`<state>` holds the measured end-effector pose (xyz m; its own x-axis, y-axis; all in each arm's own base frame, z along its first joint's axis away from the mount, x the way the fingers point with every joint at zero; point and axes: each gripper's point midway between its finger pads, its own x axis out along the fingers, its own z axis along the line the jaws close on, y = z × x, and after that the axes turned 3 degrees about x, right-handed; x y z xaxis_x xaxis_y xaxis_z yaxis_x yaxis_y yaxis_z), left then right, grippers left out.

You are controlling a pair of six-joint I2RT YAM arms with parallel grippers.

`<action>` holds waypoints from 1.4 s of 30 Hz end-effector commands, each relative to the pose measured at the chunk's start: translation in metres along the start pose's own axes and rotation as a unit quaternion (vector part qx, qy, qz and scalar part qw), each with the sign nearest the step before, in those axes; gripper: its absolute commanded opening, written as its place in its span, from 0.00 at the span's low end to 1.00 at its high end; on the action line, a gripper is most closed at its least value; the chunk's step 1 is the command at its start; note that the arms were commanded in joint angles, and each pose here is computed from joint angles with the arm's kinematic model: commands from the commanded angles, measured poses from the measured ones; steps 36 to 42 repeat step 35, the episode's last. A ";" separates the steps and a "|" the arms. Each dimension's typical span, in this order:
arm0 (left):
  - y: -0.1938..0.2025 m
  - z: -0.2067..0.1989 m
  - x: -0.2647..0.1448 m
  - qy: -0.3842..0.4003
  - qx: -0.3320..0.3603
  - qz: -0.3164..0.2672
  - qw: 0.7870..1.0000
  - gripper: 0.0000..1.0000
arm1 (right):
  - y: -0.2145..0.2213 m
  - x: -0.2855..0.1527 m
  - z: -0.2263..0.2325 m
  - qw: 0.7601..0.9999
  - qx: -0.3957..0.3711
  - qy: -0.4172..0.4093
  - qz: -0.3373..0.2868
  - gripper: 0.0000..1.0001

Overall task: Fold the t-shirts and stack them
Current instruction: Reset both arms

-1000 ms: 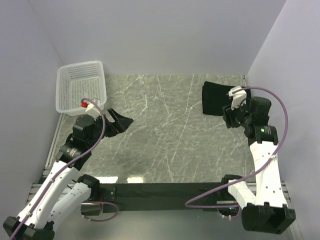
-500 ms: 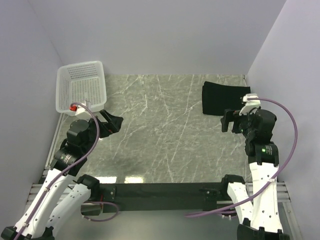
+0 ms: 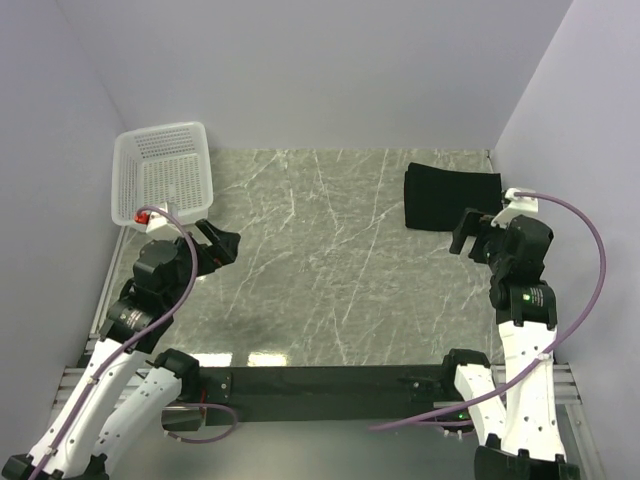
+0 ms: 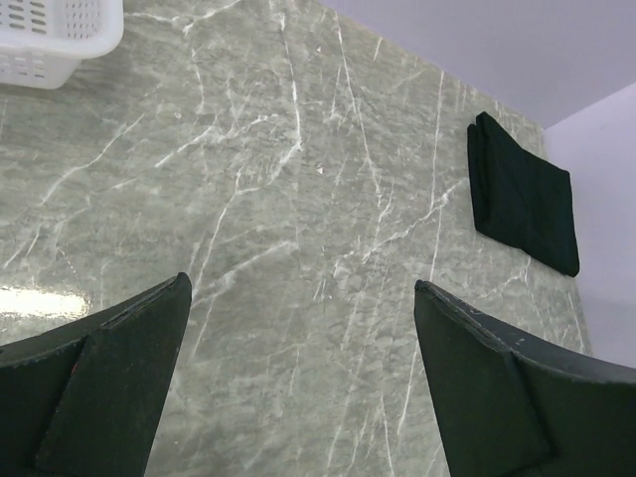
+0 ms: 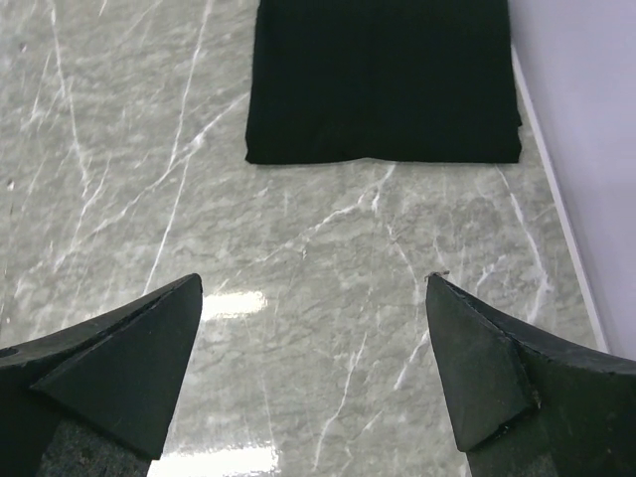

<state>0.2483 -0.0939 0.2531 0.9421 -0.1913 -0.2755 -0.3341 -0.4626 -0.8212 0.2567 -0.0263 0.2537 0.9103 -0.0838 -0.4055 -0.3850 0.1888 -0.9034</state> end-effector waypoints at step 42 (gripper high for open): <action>-0.004 0.006 -0.010 -0.005 0.004 -0.016 1.000 1.00 | 0.002 0.007 -0.029 0.997 0.018 0.069 -0.023 1.00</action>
